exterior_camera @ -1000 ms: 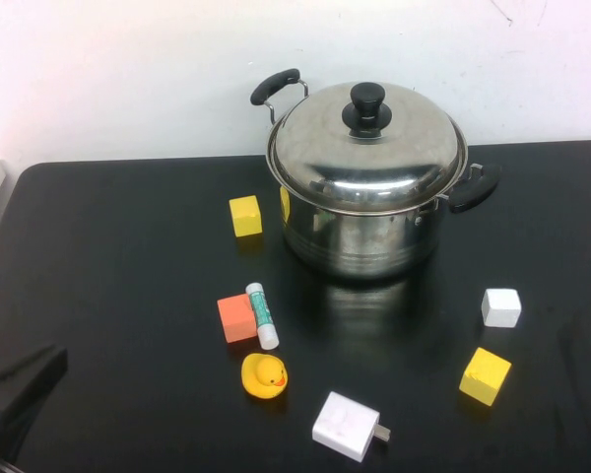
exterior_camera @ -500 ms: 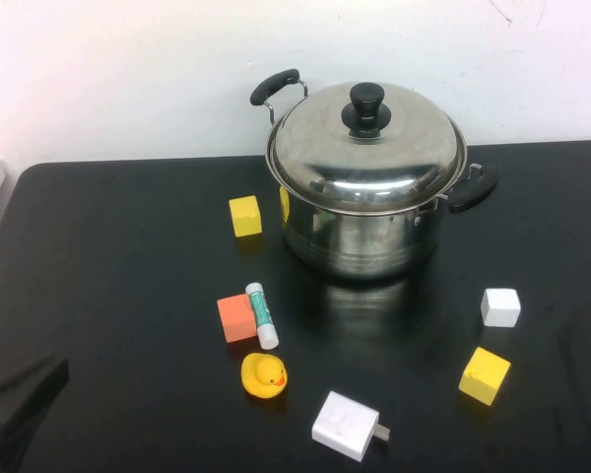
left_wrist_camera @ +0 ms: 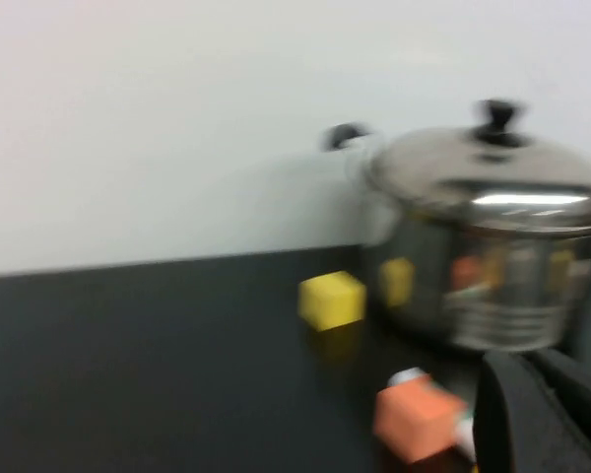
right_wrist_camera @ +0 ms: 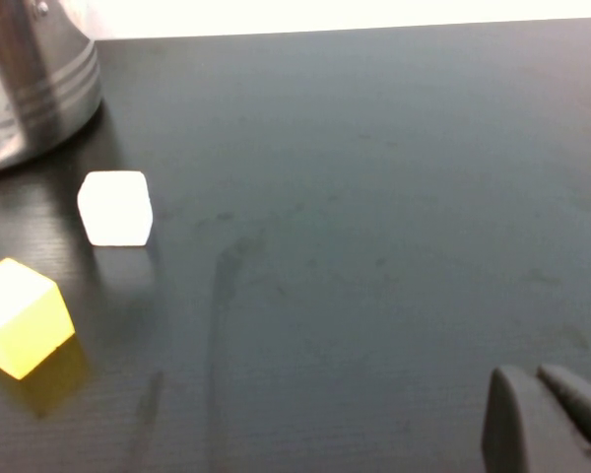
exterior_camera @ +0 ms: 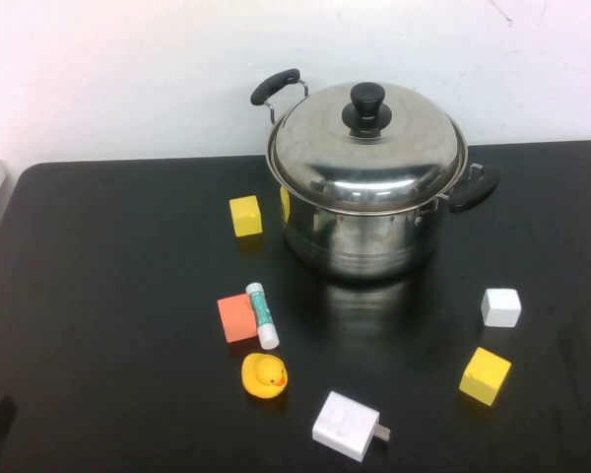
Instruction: Cover the pot
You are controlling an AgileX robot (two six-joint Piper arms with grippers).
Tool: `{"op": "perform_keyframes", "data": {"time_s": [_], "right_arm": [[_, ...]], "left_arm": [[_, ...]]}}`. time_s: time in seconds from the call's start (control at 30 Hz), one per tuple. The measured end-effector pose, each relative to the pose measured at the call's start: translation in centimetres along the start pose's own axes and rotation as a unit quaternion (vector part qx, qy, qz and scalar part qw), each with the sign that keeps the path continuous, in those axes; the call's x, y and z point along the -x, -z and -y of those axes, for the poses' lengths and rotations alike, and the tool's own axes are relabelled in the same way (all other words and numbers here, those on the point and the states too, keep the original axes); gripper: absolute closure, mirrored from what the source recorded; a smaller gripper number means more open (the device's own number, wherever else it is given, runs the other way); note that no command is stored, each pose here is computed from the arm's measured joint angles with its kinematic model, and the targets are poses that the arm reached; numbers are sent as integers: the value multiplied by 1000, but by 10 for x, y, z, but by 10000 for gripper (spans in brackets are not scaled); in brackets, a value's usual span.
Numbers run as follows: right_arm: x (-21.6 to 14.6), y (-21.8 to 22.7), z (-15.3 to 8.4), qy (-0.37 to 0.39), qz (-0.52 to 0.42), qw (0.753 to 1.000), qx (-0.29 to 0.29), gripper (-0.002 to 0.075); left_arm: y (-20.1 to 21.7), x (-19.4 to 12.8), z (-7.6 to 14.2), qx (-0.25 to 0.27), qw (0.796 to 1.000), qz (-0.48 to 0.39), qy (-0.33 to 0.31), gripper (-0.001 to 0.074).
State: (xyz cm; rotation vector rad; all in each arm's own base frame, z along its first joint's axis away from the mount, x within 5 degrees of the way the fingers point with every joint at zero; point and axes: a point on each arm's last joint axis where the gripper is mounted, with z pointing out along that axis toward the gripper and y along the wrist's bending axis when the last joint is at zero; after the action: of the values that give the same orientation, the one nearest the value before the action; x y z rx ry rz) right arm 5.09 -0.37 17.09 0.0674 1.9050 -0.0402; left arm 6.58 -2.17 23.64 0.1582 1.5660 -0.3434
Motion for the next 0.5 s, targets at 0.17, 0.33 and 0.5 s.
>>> {"op": "perform_keyframes", "data": {"time_s": [0.17,0.33,0.5], "right_arm": [[0,0,0,0,0,1000,0,728],[0,0,0,0,0,1000,0,728],[0,0,0,0,0,1000,0,728]], "left_arm": [[4,-22,-12,68,998,-4,9,735],[9,-33,-17,104,994,10,42,735],[14,-42,-17,114,991,-26,61,735]]}}
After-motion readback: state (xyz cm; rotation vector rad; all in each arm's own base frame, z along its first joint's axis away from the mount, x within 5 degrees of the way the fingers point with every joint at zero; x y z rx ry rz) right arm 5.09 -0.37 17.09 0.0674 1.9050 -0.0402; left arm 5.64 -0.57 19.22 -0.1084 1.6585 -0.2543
